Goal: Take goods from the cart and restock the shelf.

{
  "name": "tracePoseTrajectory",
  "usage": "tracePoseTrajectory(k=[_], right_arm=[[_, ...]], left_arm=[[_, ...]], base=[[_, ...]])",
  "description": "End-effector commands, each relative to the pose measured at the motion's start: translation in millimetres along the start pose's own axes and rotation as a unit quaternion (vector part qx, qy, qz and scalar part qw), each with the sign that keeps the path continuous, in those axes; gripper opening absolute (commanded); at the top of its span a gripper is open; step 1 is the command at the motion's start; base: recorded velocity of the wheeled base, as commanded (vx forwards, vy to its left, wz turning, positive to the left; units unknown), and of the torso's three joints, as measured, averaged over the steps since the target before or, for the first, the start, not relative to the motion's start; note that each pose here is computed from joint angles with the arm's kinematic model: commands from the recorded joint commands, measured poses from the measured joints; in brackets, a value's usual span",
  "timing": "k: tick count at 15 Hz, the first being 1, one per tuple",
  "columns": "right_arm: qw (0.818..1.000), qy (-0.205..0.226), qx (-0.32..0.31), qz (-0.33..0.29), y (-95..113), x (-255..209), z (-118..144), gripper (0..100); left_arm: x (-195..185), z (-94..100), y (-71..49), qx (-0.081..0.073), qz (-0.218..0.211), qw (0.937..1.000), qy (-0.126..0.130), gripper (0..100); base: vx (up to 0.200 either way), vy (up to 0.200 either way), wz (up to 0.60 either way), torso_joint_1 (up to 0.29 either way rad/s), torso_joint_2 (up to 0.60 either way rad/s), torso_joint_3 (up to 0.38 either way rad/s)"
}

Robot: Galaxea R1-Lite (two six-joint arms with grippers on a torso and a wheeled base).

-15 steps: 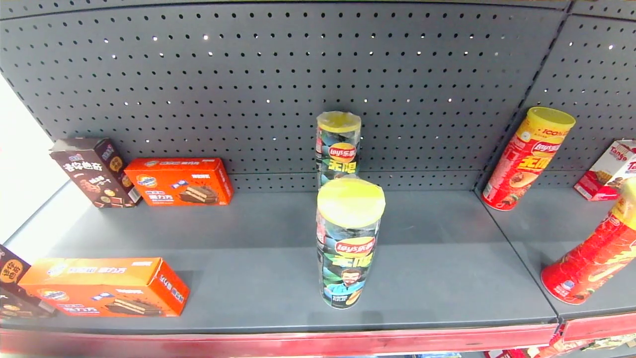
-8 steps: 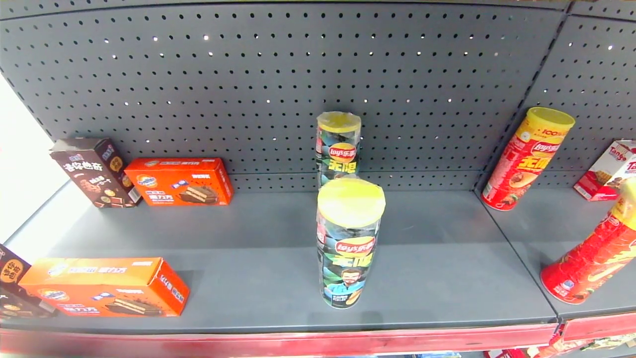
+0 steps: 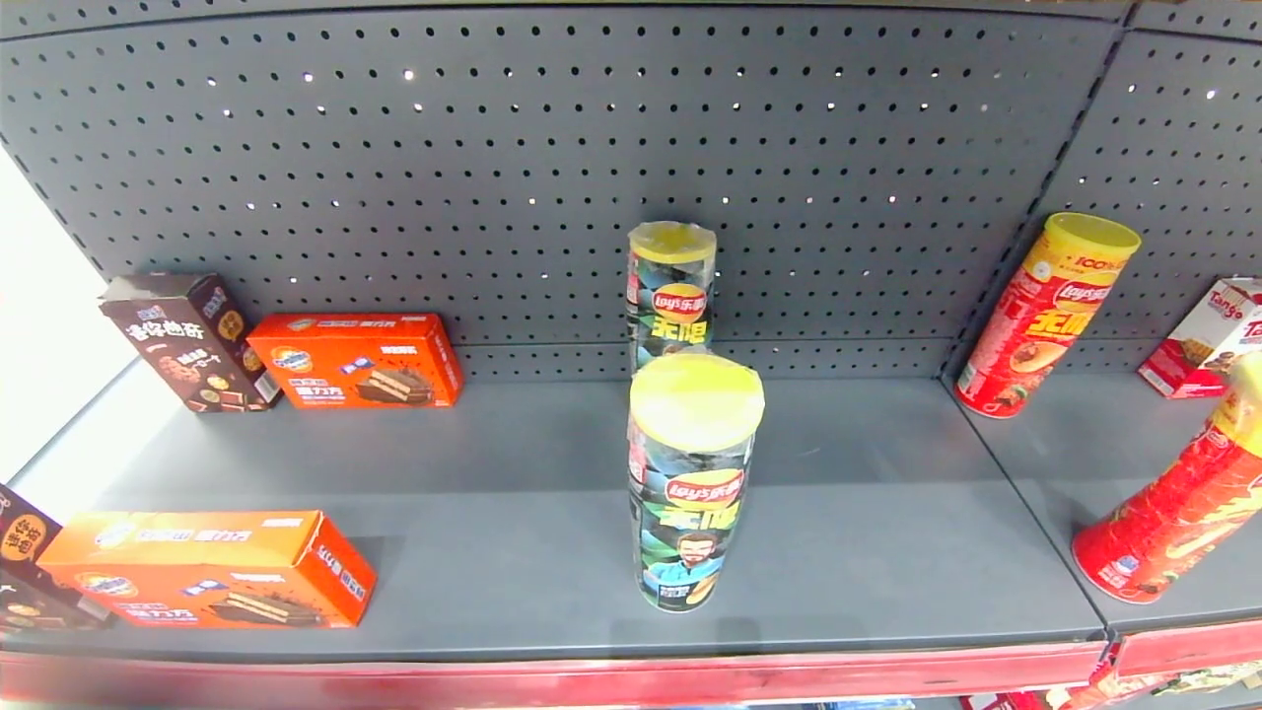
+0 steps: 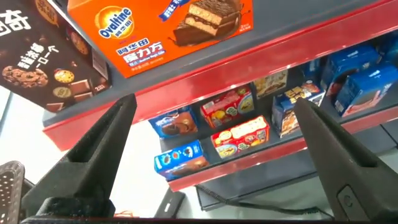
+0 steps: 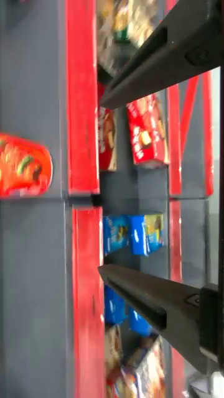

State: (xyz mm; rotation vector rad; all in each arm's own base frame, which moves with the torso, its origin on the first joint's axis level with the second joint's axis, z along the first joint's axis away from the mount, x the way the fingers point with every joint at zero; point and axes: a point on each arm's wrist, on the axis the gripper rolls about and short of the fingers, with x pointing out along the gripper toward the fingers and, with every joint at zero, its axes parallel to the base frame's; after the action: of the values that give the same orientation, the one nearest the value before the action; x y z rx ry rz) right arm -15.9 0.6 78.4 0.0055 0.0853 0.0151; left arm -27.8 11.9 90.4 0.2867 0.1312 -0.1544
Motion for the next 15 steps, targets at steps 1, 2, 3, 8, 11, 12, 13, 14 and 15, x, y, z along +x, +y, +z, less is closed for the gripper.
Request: tracePoseTrajectory(k=[1, 2, 3, 8, 11, 12, 13, 14, 15], right_arm=[[1.0, -0.023, -0.001, 0.003, 0, -4, -2, 100], [0.999, -0.035, -0.001, 0.002, 0, -5, -3, 100], [0.999, -0.036, -0.001, 0.002, 0, -6, -3, 100], [0.999, -0.037, -0.002, 0.003, 0, -6, -3, 100], [0.999, -0.037, -0.002, 0.003, 0, -6, -3, 100], [0.999, -0.037, -0.002, 0.003, 0, -6, -3, 100], [0.999, -0.037, -0.001, 0.003, 0, -6, -3, 100], [0.999, -0.037, -0.002, 0.003, 0, -6, -3, 100], [0.999, -0.037, -0.002, 0.003, 0, -6, -3, 100]], left_arm=[[0, 0.4, -0.1, -0.001, 0.003, 1.0, 0.004, 100], [2, 1.4, -0.7, -0.002, 0.017, 0.9996, 0.022, 100], [4, 3.1, -2.3, -0.007, 0.047, 0.998, 0.041, 100], [-5, -1.6, -10.0, -0.093, 0.143, 0.9853, 0.003, 100], [-3, -3.3, -11.5, -0.129, 0.116, 0.9847, -0.006, 100], [-1, -1.9, -13.9, -0.127, 0.055, 0.9898, -0.032, 100], [1, -1.4, -15.9, -0.123, 0.008, 0.991, -0.052, 100], [2, -1.3, -17.0, -0.121, -0.018, 0.9907, -0.061, 100], [2, -0.6, -18.3, -0.117, -0.049, 0.9895, -0.07, 100]], base=[[0.0, 0.0, 0.0, 0.0, 0.0, 0.0], [0.0, 0.0, 0.0, 0.0, 0.0, 0.0], [0.0, 0.0, 0.0, 0.0, 0.0, 0.0], [0.0, 0.0, 0.0, 0.0, 0.0, 0.0], [0.0, 0.0, 0.0, 0.0, 0.0, 0.0], [0.0, 0.0, 0.0, 0.0, 0.0, 0.0], [0.0, 0.0, 0.0, 0.0, 0.0, 0.0], [0.0, 0.0, 0.0, 0.0, 0.0, 0.0], [0.0, 0.0, 0.0, 0.0, 0.0, 0.0]])
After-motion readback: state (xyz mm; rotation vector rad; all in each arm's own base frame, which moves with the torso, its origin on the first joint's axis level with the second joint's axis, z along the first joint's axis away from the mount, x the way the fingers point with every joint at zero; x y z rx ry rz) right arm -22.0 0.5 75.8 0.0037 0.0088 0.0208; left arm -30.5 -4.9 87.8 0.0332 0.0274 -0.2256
